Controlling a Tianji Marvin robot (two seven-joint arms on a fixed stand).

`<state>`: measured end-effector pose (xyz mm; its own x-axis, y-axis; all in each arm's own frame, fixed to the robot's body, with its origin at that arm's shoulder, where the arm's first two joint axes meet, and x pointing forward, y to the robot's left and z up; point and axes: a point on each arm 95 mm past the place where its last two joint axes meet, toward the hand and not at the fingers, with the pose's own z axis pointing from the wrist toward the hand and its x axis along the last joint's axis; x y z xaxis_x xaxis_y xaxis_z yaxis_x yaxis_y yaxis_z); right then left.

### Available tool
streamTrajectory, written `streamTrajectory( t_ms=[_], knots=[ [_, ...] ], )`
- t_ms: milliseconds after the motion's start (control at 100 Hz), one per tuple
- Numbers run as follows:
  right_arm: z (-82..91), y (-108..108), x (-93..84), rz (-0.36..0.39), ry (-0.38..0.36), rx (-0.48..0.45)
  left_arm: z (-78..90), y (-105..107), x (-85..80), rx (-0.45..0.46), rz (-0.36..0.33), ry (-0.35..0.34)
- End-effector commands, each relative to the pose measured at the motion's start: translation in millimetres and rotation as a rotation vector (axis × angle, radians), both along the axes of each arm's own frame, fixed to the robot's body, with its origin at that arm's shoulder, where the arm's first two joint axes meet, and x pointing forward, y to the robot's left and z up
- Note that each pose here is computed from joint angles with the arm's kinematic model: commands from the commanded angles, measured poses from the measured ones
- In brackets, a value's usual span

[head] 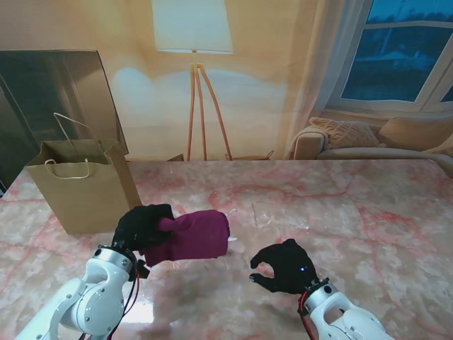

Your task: Fold the socks and the shorts into the kraft paper bag

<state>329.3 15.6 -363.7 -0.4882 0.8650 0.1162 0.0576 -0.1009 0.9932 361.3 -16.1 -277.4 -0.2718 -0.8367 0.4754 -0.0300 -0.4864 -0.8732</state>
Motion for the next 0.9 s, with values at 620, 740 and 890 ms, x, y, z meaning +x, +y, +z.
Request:
streamTrajectory(
  t_ms=[620, 740, 890],
  knots=[
    [-11.7, 2.3, 15.8, -0.025, 0.017, 0.027, 144.8, 63.3, 35.0, -0.054, 0.223, -0.251],
    [-12.3, 2.0, 18.1, -0.029, 0.017, 0.024, 161.5, 79.1, 39.4, -0.033, 0.263, -0.273],
    [-15.1, 0.3, 19.8, -0.042, 0.016, 0.025, 179.4, 96.0, 45.1, -0.02, 0.312, -0.297]
  ],
)
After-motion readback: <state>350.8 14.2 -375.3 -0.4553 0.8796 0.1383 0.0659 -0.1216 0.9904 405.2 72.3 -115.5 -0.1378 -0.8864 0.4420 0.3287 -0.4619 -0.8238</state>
